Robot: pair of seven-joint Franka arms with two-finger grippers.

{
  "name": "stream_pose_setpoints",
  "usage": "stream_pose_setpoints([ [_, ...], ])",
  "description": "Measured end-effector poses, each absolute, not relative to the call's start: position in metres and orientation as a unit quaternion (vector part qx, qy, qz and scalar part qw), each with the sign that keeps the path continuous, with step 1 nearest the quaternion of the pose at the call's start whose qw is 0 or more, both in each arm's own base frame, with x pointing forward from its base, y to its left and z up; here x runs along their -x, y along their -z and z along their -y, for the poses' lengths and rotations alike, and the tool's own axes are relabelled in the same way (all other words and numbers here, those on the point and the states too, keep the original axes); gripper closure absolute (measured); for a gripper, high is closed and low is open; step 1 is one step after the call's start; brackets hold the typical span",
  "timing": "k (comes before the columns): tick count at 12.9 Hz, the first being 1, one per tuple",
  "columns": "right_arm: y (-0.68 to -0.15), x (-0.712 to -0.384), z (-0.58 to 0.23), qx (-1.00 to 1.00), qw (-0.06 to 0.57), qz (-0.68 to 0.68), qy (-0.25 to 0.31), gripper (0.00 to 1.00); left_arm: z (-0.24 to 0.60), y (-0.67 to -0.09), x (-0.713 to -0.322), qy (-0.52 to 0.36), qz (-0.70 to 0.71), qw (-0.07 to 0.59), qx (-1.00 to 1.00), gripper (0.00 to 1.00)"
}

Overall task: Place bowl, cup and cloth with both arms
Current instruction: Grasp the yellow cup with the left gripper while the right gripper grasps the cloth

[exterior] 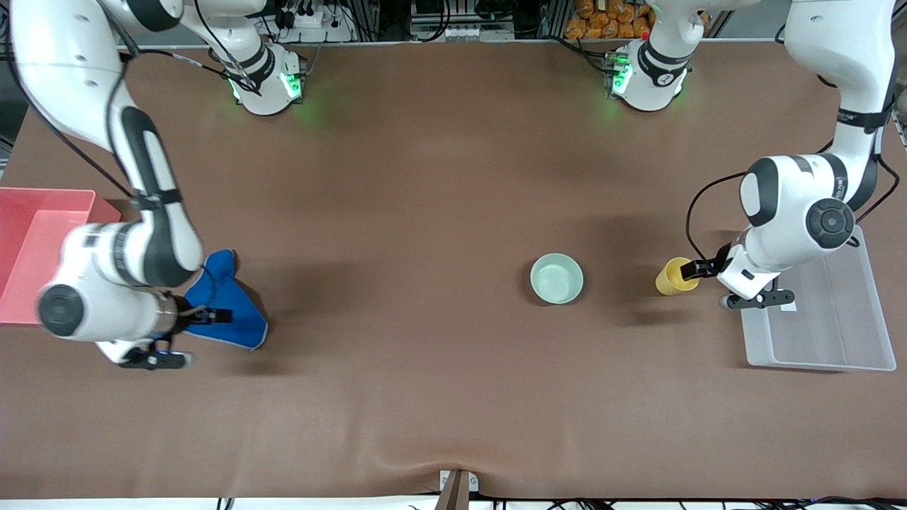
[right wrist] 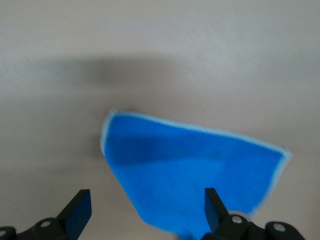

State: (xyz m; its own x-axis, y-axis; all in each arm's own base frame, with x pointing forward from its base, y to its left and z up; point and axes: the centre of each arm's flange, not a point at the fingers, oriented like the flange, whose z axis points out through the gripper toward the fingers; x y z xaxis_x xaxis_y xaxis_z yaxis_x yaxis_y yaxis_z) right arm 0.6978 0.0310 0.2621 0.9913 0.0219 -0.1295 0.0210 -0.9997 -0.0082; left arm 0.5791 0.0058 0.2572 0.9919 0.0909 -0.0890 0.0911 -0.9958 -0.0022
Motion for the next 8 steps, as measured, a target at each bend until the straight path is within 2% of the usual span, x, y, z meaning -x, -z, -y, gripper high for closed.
stream_pose_setpoints([
  [2, -0.245, -0.700, -0.043, 0.996, -0.006, 0.062, -0.059, 0.00, -0.013, -0.252, -0.575, 0.047, -0.051, 0.000, -0.998, 0.12],
  [3, -0.238, -0.699, -0.047, 0.990, -0.017, 0.124, -0.063, 0.00, -0.014, -0.250, -0.574, 0.044, -0.053, 0.000, -0.998, 0.19],
  [5, -0.226, -0.695, -0.067, 0.973, -0.049, 0.213, -0.078, 0.00, -0.013, -0.244, -0.572, 0.041, -0.052, 0.000, -0.998, 0.44],
  [8, -0.216, -0.692, -0.073, 0.965, -0.059, 0.239, -0.091, 0.00, -0.013, -0.238, -0.570, 0.043, -0.052, 0.000, -0.998, 0.79],
])
